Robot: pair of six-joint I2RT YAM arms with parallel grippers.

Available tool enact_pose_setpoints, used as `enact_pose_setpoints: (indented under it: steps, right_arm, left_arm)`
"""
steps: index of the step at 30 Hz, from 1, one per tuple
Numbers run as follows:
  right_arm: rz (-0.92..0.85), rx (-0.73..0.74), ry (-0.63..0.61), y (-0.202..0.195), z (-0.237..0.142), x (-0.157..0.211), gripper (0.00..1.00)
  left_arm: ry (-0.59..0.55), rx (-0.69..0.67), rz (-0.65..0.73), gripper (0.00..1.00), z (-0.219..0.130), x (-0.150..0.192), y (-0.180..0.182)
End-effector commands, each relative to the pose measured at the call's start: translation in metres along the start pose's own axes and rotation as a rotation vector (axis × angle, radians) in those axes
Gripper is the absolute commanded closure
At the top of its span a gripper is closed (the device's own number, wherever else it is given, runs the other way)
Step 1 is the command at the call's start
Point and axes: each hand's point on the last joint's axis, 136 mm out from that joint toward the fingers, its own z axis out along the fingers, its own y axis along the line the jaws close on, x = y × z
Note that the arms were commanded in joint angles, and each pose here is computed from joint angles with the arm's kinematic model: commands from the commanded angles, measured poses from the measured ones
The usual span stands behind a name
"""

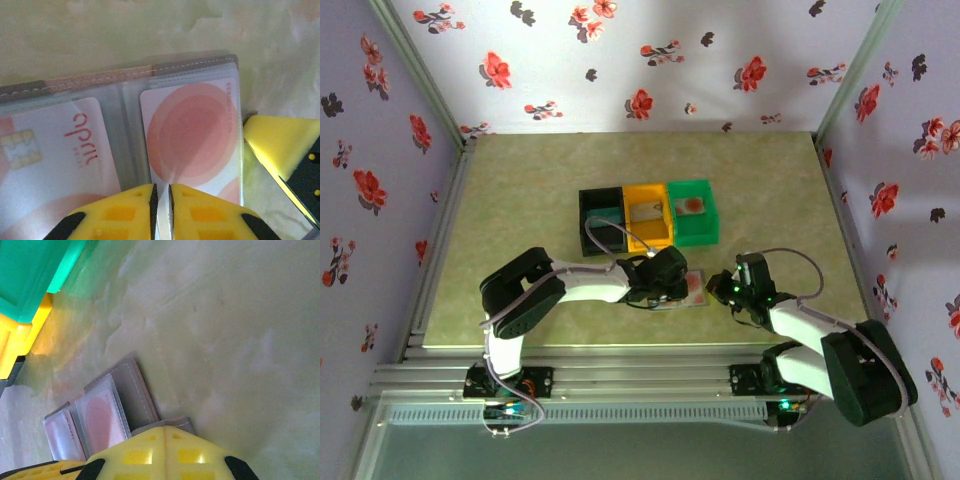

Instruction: Take the credit cards out of the card holder

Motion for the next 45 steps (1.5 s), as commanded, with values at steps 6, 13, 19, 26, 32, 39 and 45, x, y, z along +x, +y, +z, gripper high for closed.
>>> enact_pose_setpoints:
  steps: [6, 13, 19, 26, 32, 39, 45]
  right_arm:
    - [0.040, 0.122, 0.079, -0.033, -0.001, 0.025, 1.00]
    - [0.039, 0.124, 0.080, -0.035, -0.001, 0.026, 1.00]
    - [0.039, 0.121, 0.079, -0.033, -0.001, 0.025, 1.00]
    - [0.038, 0.122, 0.078, -0.033, -0.001, 0.025, 1.00]
    - [0.040, 0.120, 0.079, -0.033, -0.001, 0.025, 1.00]
    - [0.042, 0.115, 0.083, -0.032, 0.000, 0.026, 1.00]
    - [0.042, 0.112, 0.083, -0.031, 0.000, 0.025, 1.00]
  left_arm:
    - [0.036, -0.215, 0.007, 0.79, 0.006, 0.009, 0.042]
    - [0.009, -0.245, 0.022, 0.76, -0.002, 0.003, 0.044]
    - [0.003, -0.261, 0.046, 0.75, -0.004, 0.002, 0.042]
    - [-0.006, -0.268, 0.068, 0.70, -0.006, 0.000, 0.039]
    - [-0.004, -0.260, 0.070, 0.70, -0.003, 0.002, 0.037]
    - [-0.002, -0.225, 0.062, 0.71, 0.001, 0.002, 0.030]
    - [-0.003, -0.176, 0.065, 0.72, 0.003, -0.001, 0.016]
